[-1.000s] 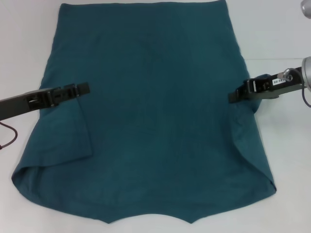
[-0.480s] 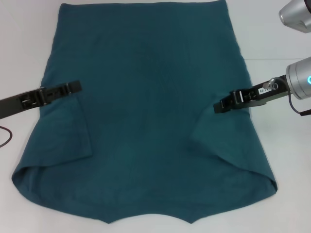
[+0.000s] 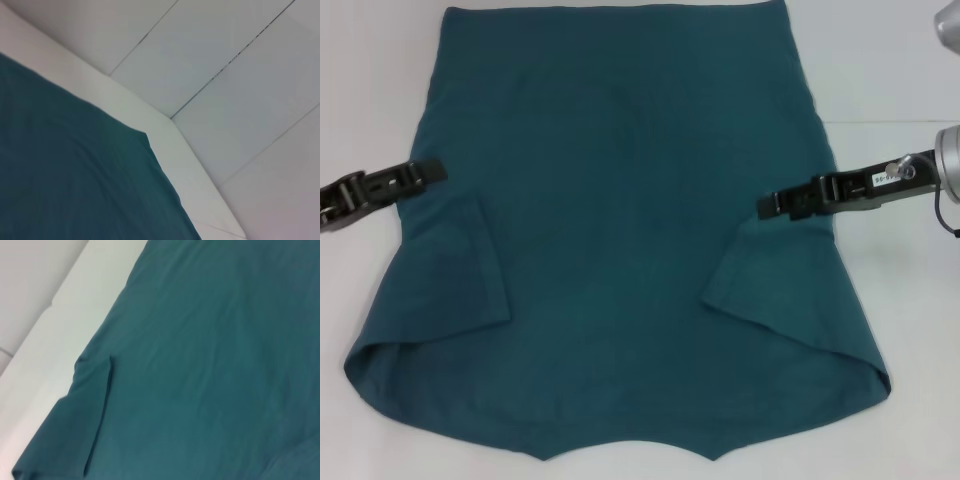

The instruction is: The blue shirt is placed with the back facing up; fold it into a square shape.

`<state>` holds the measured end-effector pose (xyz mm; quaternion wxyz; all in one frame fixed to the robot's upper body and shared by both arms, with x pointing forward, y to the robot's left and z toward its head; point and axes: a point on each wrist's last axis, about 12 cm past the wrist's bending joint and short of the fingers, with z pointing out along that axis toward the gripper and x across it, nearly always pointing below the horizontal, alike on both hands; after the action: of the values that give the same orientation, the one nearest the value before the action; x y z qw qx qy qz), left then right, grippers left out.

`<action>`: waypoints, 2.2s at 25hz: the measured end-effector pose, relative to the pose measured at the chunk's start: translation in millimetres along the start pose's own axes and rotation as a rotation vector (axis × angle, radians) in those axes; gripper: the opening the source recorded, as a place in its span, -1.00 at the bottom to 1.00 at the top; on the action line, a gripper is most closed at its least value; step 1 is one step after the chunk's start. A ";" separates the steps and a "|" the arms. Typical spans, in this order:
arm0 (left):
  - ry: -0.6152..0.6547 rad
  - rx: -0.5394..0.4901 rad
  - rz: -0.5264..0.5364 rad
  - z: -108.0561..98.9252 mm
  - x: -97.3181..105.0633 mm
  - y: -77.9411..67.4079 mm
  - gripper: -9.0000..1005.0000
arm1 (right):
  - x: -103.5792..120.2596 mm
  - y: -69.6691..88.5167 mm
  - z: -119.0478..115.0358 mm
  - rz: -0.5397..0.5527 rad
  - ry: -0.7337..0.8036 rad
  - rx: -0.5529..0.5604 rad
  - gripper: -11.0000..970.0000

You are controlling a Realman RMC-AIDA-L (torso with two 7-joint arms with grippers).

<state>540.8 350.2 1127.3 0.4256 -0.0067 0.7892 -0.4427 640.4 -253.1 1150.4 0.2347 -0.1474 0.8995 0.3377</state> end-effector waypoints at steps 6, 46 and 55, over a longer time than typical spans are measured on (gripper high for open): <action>0.061 -0.007 -0.119 -29.5 14.8 5.7 0.22 | 0.2 -8.9 -5.3 0.031 -0.054 0.021 0.26; 0.070 -0.376 -0.515 -70.1 58.7 58.3 0.53 | 3.4 -19.0 -27.6 0.077 -0.067 -0.003 0.38; 0.073 -0.393 -0.511 -66.7 61.1 61.2 0.53 | 3.9 -19.8 -27.7 0.079 -0.069 0.000 0.38</action>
<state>479.1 409.9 1059.8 0.2629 -0.2708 0.8470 -0.3744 636.5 -286.7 1156.0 0.2520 -0.0999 0.8960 0.3517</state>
